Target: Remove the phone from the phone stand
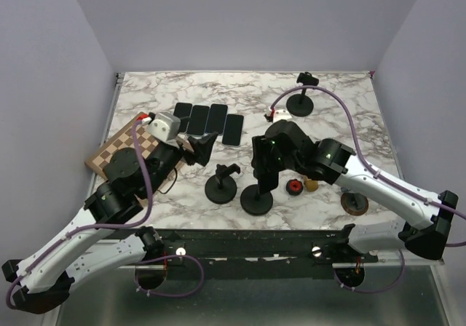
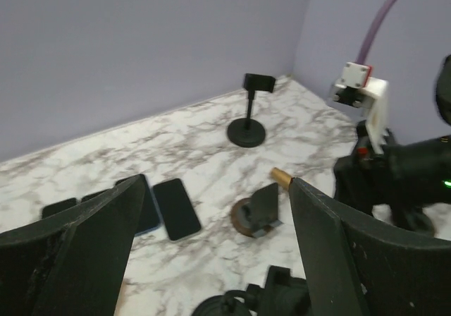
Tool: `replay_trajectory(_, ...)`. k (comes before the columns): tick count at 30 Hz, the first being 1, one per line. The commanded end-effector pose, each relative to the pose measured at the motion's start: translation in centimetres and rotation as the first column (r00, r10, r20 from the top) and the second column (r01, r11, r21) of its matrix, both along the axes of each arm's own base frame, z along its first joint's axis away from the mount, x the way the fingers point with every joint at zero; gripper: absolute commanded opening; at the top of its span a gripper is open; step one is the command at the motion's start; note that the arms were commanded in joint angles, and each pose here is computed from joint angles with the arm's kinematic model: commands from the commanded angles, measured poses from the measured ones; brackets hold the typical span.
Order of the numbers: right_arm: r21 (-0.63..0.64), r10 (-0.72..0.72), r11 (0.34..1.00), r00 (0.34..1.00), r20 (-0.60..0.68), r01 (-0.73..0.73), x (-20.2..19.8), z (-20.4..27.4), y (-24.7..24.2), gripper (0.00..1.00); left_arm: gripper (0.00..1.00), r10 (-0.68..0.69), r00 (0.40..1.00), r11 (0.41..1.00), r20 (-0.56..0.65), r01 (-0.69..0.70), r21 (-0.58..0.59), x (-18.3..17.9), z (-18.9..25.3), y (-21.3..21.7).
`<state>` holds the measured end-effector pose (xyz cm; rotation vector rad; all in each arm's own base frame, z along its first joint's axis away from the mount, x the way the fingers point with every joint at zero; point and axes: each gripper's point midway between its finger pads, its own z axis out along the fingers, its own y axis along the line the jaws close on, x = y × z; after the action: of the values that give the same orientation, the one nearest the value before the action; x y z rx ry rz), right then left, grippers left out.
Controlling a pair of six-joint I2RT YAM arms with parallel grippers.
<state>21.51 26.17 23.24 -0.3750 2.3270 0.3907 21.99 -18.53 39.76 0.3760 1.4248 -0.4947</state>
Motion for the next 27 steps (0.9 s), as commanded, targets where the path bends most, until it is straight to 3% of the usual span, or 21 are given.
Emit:
replay_trajectory(1, 0.068, -0.101, 0.993, 0.988, 0.113, 0.094, 1.4, 1.6, -1.2, 0.01, 0.92, -0.269, 0.946, 0.956, -0.182, 0.240, -0.169, -5.3, -2.0, -1.8)
replay_trajectory(7, 0.206, -0.012, 0.978, 0.997, 0.070, -0.003, -0.1, -0.1, 1.2, 0.01, 0.96, -0.521, 0.801, 0.841, -0.295, 0.422, -0.339, -10.7, -4.8, -3.2)
replay_trajectory(13, 0.219, 0.045, 0.974, 0.998, 0.048, -0.055, -1.0, -2.5, 1.8, 0.01, 0.99, -0.616, 0.655, 0.786, -0.437, 0.475, -0.396, -12.3, -8.9, -6.0)
replay_trajectory(15, 0.223, 0.045, 0.973, 0.998, 0.053, -0.056, -1.0, -2.6, 1.8, 0.01, 0.99, -0.637, 0.631, 0.768, -0.442, 0.475, -0.429, -12.4, -9.8, -7.1)
replay_trajectory(18, 0.238, 0.037, 0.970, 0.998, 0.056, -0.050, -0.9, -2.4, 1.8, 0.01, 0.98, -0.658, 0.631, 0.747, -0.410, 0.478, -0.463, -12.8, -10.0, -8.9)
replay_trajectory(20, 0.247, 0.037, 0.968, 0.998, 0.057, -0.050, -0.9, -2.1, 2.0, 0.01, 0.91, -0.627, 0.656, 0.773, -0.420, 0.462, -0.434, -12.7, -10.7, -9.9)
replay_trajectory(23, 0.267, 0.037, 0.962, 0.998, 0.055, -0.051, -1.0, -1.8, 2.2, 0.01, 0.78, -0.522, 0.727, 0.851, -0.447, 0.410, -0.327, -11.9, -12.1, -10.9)
replay_trajectory(25, 0.283, 0.041, 0.958, 0.998, 0.053, -0.054, -1.1, -1.5, 2.4, 0.01, 0.63, -0.426, 0.772, 0.904, -0.472, 0.346, -0.249, -10.9, -13.2, -11.0)
replay_trajectory(27, 0.295, 0.044, 0.954, 0.998, 0.050, -0.057, -1.3, -1.4, 2.5, 0.01, 0.57, -0.353, 0.804, 0.935, -0.479, 0.294, -0.196, -9.9, -13.8, -10.9)
